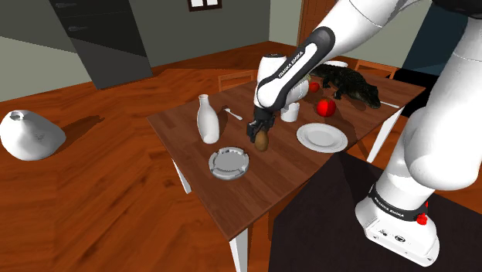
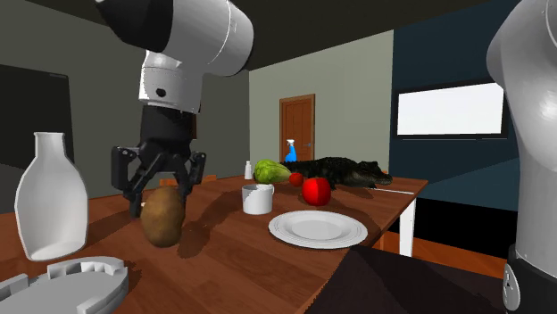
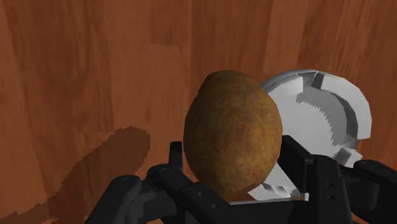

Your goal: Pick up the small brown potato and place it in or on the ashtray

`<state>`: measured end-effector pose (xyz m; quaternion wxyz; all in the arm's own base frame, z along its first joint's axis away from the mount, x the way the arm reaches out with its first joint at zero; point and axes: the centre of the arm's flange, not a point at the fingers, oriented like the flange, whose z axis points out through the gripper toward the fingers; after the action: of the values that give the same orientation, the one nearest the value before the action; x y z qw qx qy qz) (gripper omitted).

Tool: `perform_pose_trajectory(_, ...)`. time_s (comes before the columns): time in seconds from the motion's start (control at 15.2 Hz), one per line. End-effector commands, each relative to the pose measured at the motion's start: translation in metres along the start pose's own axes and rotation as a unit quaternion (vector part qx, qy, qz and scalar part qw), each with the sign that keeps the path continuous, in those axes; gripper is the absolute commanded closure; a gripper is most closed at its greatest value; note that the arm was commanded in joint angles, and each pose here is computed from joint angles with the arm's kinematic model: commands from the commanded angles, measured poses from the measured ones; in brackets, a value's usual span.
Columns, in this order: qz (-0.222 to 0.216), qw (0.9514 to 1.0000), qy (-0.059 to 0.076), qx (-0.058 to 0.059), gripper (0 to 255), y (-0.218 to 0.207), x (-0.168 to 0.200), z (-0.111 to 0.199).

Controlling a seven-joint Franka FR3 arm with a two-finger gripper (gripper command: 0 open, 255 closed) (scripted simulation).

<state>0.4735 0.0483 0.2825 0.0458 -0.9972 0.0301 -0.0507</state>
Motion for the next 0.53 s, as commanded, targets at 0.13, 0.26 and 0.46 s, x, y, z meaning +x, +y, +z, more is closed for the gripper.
perform_pose_trajectory(0.13,0.001,1.0,0.0,0.0,255,-0.043,0.029,0.005)
perform_pose_trajectory(0.26,0.001,1.0,0.0,0.0,255,-0.065,0.044,0.009)
perform_pose_trajectory(0.46,0.001,1.0,0.0,0.0,255,-0.097,0.067,0.014)
